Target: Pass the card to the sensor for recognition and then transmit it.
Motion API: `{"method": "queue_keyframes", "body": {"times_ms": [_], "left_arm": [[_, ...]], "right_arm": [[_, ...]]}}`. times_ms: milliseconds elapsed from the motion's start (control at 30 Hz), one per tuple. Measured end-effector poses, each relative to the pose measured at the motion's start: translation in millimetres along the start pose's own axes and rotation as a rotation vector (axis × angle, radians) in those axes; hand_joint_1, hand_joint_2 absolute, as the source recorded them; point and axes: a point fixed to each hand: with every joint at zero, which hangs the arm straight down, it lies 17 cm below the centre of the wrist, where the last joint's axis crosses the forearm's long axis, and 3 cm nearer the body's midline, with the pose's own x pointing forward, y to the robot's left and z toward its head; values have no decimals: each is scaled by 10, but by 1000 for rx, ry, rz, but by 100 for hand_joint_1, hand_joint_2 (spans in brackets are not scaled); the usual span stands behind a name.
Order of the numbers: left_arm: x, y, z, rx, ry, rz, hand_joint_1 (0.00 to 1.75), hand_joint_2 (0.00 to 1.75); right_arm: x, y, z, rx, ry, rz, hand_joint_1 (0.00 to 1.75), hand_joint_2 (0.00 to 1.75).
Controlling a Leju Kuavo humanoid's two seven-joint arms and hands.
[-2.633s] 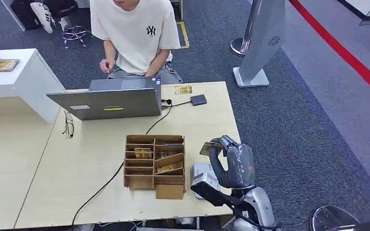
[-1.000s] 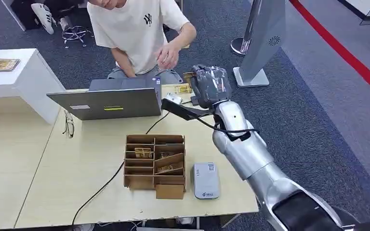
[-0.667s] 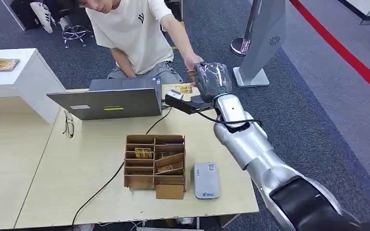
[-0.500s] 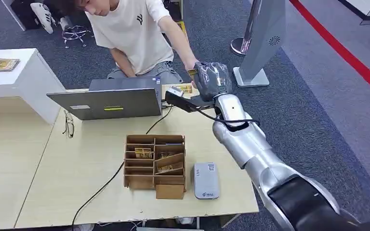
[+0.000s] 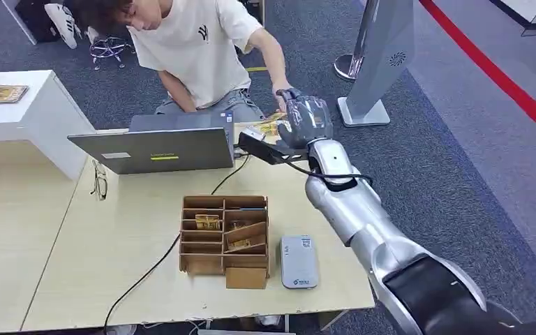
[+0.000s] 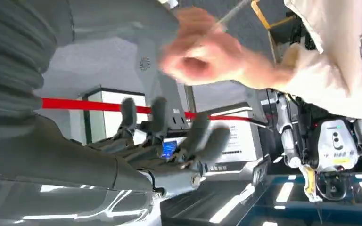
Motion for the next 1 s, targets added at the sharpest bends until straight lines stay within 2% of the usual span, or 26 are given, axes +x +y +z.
{"method": "queue_keyframes", "body": {"times_ms": [200,433,633,767,1000], "left_arm": [[8,1,2,0,-1,0,0,0],[48,-75,24,-13,-7,8,0,0],[100,-187,53,-34,-18,39,0,0],[111,-270,70,-50,-19,79,0,0],[114,-359,87,-70,-13,137,0,0]], "right_arm": [[47,65,37,8,-9,-42,0,175],[291,-50,262,-74,-31,-369,0,175],[503,-322,617,-177,-61,-631,0,175],[632,-396,923,-189,-80,-807,0,175],[948,-376,1408,-155,-134,-936,0,175]]}}
